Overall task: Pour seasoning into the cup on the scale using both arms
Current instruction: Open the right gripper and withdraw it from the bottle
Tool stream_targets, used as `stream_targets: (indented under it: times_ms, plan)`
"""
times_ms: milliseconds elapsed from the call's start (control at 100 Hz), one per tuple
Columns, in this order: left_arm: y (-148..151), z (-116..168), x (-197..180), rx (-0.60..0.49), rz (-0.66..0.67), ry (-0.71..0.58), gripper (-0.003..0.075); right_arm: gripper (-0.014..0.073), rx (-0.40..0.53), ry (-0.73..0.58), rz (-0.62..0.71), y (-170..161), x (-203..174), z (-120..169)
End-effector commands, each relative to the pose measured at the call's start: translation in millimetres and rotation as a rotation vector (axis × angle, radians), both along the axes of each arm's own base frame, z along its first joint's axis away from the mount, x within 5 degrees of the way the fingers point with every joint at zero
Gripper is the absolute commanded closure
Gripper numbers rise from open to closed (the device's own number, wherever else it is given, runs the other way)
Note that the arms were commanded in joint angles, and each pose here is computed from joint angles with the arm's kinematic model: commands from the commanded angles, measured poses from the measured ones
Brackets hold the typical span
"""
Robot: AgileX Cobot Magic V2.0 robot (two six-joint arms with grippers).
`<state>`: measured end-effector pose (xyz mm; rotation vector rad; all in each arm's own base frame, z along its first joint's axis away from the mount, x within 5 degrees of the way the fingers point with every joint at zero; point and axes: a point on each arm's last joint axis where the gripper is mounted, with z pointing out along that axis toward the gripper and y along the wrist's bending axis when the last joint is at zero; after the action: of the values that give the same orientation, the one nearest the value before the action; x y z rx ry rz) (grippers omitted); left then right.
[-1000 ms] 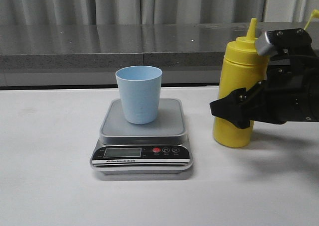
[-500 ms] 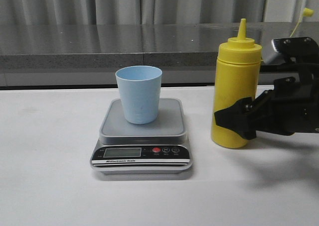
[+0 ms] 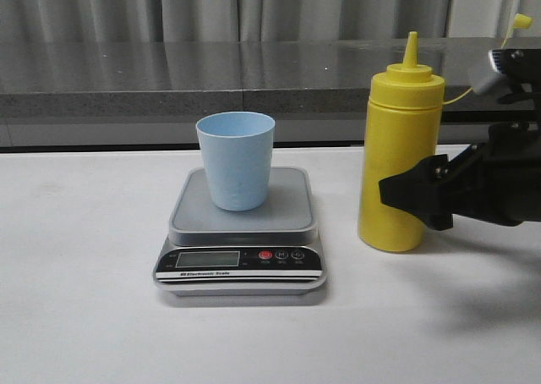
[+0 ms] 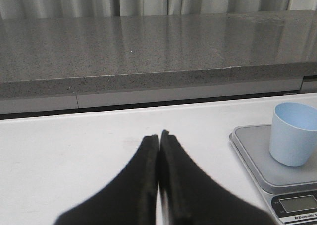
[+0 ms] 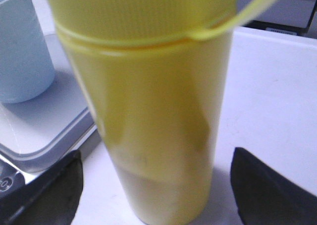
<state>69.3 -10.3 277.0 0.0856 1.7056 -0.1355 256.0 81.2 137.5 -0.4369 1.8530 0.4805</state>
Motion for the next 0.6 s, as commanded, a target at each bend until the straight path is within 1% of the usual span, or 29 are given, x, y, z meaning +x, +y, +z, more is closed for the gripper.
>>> stream_targets:
  times_ms: [0, 260, 420, 490, 590]
  plan:
    - [0.8, 15.8, 0.8, -0.016, 0.011, -0.101, 0.0740, -0.0010, 0.054, -0.107, -0.003, -0.3, -2.8, 20.0]
    - [0.8, 15.8, 0.8, -0.016, 0.011, -0.101, 0.0740, -0.0010, 0.069, -0.079, -0.067, -9.8, -28.8, 20.5]
    - [0.8, 15.8, 0.8, -0.016, 0.011, -0.101, 0.0740, -0.0010, 0.076, -0.113, -0.076, -13.0, -41.5, 31.1]
    - [0.8, 15.8, 0.8, -0.016, 0.011, -0.101, 0.0740, -0.0010, 0.068, -0.126, -0.082, -14.5, -45.6, 37.5]
    - [0.8, 15.8, 0.8, -0.016, 0.011, -0.101, 0.0740, -0.0010, 0.031, -0.121, -0.103, -18.0, -51.1, 47.1]
